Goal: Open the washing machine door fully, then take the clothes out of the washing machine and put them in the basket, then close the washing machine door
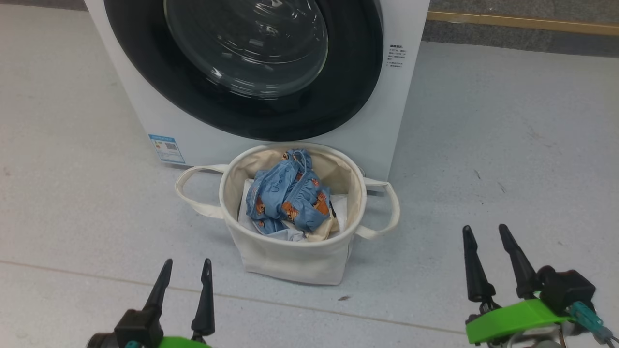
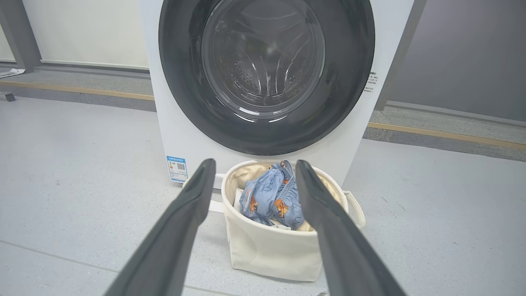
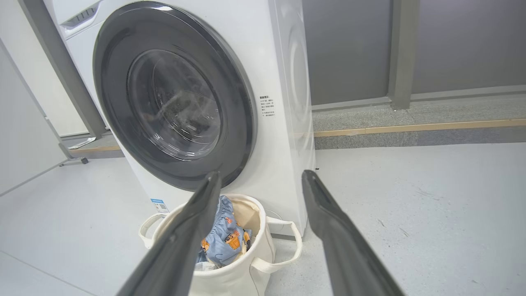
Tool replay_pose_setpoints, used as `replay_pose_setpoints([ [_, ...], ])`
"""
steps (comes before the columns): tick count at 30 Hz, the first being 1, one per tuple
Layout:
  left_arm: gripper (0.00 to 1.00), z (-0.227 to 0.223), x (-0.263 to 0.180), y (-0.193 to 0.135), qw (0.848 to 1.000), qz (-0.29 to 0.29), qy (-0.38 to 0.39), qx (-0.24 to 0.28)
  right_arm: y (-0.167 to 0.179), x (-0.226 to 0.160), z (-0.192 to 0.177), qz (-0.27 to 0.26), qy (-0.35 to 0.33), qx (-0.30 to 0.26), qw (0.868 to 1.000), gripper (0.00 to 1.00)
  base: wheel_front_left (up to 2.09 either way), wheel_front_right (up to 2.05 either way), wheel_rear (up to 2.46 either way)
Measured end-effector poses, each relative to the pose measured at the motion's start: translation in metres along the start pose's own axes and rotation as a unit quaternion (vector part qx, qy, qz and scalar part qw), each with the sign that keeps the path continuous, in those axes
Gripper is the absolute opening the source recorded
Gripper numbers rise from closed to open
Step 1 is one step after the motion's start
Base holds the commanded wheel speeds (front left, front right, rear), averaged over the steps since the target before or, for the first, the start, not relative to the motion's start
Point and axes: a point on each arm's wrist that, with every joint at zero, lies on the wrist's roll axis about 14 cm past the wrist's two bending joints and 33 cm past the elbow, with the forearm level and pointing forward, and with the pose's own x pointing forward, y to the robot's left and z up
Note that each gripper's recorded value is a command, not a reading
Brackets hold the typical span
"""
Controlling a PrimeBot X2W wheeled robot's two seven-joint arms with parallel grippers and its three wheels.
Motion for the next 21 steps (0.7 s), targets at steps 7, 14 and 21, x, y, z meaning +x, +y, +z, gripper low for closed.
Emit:
replay_pose_setpoints([
  [7,1.0,0.0,-0.002,0.003,1.0,0.005,0.0,0.001,0.013,0.002,0.005,0.02,-0.008,0.0,1.0,1.0,0.0,0.0,0.0],
  [14,1.0,0.002,-0.005,0.005,1.0,0.007,-0.002,0.006,0.021,0.0,0.005,0.031,-0.009,0.001,0.999,1.0,0.0,0.0,0.0],
  [21,1.0,0.004,-0.006,0.005,1.0,0.007,-0.005,0.011,0.026,0.0,0.008,0.039,-0.013,0.003,0.999,1.0,0.0,0.0,0.0],
])
